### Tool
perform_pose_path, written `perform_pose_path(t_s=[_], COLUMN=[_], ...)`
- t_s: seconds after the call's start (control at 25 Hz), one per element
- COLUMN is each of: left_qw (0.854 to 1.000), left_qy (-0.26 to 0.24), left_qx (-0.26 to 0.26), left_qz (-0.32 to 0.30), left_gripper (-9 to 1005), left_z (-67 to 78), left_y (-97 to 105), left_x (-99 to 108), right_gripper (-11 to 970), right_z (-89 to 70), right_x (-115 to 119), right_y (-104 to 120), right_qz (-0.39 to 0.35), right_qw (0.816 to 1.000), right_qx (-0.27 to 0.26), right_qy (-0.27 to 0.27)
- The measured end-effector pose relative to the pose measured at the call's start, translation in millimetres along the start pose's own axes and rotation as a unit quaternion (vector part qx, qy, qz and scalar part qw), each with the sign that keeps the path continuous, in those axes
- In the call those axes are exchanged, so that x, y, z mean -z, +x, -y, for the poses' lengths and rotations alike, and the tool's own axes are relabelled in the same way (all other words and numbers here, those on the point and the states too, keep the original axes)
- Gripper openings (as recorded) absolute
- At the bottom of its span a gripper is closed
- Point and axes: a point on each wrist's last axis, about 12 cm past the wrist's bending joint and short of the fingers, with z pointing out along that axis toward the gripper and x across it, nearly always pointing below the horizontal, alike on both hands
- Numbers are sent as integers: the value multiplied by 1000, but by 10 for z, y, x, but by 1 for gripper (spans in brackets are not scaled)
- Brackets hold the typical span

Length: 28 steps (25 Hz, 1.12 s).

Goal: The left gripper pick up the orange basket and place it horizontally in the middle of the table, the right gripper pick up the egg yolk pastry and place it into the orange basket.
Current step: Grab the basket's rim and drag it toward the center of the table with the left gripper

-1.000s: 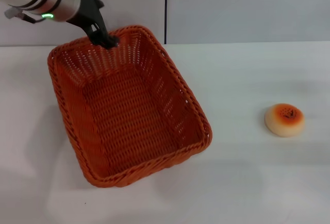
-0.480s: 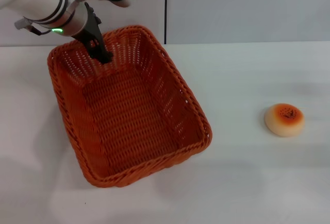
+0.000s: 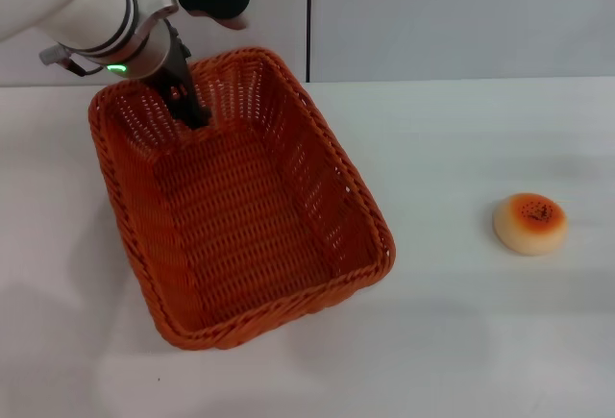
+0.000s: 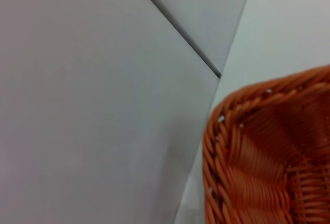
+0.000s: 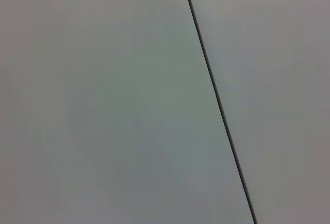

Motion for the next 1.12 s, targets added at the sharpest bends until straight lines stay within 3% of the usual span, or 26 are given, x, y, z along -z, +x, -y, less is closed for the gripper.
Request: perform_pose_path(t_s=[0.56,1.04,1.12], left_qw=[1000,999,999], left_qy=[7,20,27], left_qx=[-20,-20,-24], left_qz=[-18,-25,-32], left_gripper=[724,687,440], left_z=[-5,-92,-79], left_y=[15,-11,-9], left_x=[-87,12,6], right_gripper=[517,517,517], right_z=[1,16,17], right_x=[-14,-38,-48], right_y=[25,24,21], right_qz=[-10,-11,-11], right_qw=[1000,1000,1000], right_qx=[0,1,1], right_qy=[2,8,7])
